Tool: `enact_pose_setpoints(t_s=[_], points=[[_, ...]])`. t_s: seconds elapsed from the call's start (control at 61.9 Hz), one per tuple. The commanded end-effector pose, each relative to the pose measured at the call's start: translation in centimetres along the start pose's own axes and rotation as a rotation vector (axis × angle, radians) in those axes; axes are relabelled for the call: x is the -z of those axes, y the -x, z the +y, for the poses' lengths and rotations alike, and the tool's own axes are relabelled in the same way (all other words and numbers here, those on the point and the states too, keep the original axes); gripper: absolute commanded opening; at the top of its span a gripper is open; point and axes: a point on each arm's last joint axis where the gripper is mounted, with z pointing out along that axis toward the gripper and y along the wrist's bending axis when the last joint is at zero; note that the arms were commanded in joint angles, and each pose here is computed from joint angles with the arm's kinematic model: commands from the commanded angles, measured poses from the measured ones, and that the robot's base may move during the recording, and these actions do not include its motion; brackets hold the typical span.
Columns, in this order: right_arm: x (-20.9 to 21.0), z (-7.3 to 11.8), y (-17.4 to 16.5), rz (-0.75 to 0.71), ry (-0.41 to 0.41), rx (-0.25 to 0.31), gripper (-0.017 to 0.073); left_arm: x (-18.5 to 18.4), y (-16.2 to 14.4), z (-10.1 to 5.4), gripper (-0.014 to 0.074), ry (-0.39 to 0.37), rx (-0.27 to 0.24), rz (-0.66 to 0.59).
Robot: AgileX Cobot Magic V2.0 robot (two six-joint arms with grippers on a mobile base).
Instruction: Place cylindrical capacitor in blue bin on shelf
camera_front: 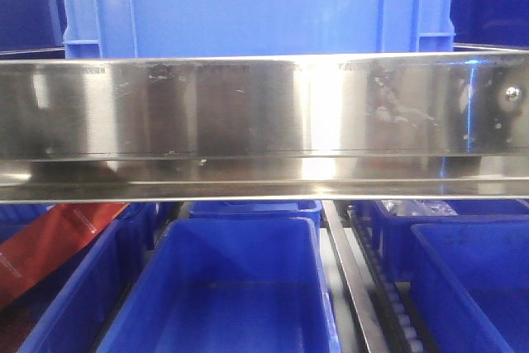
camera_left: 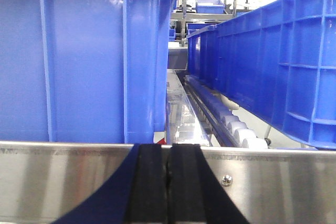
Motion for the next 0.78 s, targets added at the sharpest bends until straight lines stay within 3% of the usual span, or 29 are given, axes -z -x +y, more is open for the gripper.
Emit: enact_pose_setpoints(t_s=[0.0,0.76], points=[[0.07,-0.03,0.15,-0.026,-0.005,-0.004,-0.0168,0.06,0.13,0.01,-0.0111,0.002,0.008,-0.016],[0.07,-0.03,0.15,-0.026,-0.005,-0.004,-0.0168,0.06,0.14,0.02,-0.0111,0.004,0.008,-0.017]])
